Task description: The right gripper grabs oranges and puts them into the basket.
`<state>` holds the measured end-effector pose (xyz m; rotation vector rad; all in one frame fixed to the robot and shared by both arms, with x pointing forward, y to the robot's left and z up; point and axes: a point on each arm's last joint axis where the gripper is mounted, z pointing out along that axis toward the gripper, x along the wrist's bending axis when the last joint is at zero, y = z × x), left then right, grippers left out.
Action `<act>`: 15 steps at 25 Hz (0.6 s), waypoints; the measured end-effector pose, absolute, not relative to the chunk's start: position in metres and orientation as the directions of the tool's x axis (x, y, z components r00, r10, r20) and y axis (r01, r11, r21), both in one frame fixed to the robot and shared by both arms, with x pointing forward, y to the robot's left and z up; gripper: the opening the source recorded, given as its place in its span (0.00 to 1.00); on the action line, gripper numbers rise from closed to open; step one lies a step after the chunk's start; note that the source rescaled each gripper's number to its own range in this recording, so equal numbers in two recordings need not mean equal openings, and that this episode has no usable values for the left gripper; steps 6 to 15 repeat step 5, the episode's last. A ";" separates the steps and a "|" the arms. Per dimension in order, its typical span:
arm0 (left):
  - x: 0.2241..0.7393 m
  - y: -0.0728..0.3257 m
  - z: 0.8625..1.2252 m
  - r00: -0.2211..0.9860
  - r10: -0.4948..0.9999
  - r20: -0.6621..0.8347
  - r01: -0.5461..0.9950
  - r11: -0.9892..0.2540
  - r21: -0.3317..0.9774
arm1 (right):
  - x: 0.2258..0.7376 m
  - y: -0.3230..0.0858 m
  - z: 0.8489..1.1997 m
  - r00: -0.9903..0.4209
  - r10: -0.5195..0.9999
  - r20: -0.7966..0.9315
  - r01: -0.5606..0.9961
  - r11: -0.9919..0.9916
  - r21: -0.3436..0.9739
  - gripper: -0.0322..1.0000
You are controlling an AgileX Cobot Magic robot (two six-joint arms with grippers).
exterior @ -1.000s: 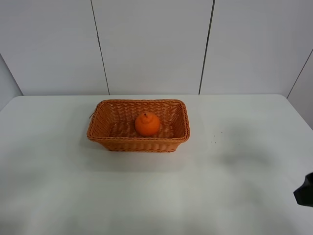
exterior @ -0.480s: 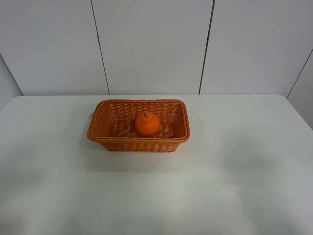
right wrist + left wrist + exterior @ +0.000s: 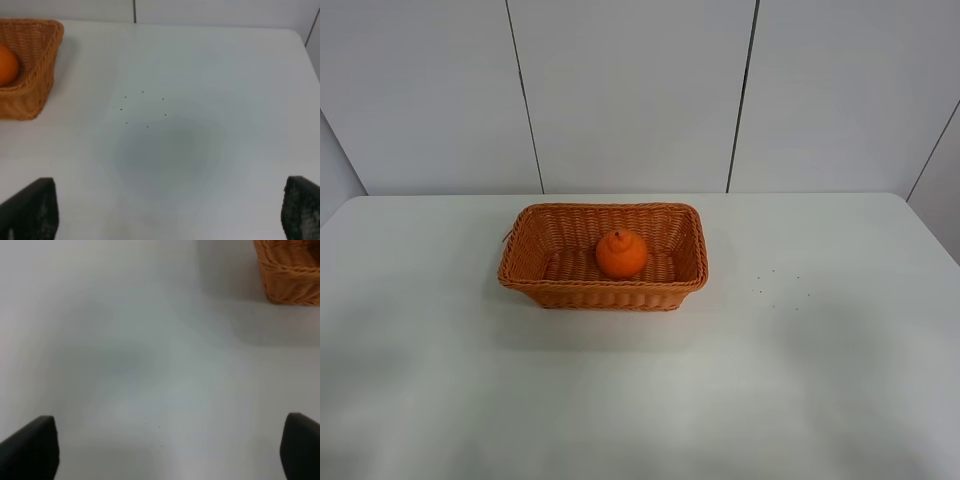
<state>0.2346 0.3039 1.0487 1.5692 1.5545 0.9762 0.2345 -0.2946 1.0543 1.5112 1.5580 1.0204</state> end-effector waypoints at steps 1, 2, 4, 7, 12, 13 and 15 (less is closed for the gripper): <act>0.235 0.304 1.049 -0.010 0.999 0.031 0.462 -0.023 0.886 | 0.234 -0.295 1.054 -0.047 0.999 0.026 0.423 -0.004 0.906 0.98; 0.235 0.304 1.049 -0.010 0.999 0.031 0.462 -0.023 0.886 | 0.234 -0.295 1.054 -0.047 0.999 0.026 0.423 -0.004 0.906 0.98; 0.235 0.304 1.049 -0.010 0.999 0.031 0.462 -0.023 0.886 | 0.234 -0.295 1.054 -0.047 0.999 0.026 0.423 -0.004 0.906 0.98; 0.235 0.304 1.049 -0.010 0.999 0.031 0.462 -0.023 0.886 | 0.234 -0.295 1.054 -0.047 0.999 0.027 0.423 -0.005 0.906 0.98; 0.235 0.304 1.049 -0.010 0.999 0.031 0.462 -0.023 0.886 | 0.234 -0.295 1.054 -0.047 0.999 0.027 0.423 -0.005 0.906 0.98; 0.235 0.304 1.049 -0.010 0.999 0.031 0.462 -0.023 0.886 | 0.234 -0.295 1.054 -0.047 0.999 0.027 0.423 -0.005 0.906 0.98; 0.235 0.304 1.049 -0.010 0.999 0.031 0.462 -0.023 0.886 | 0.234 -0.295 1.054 -0.047 0.999 0.027 0.423 -0.005 0.906 0.98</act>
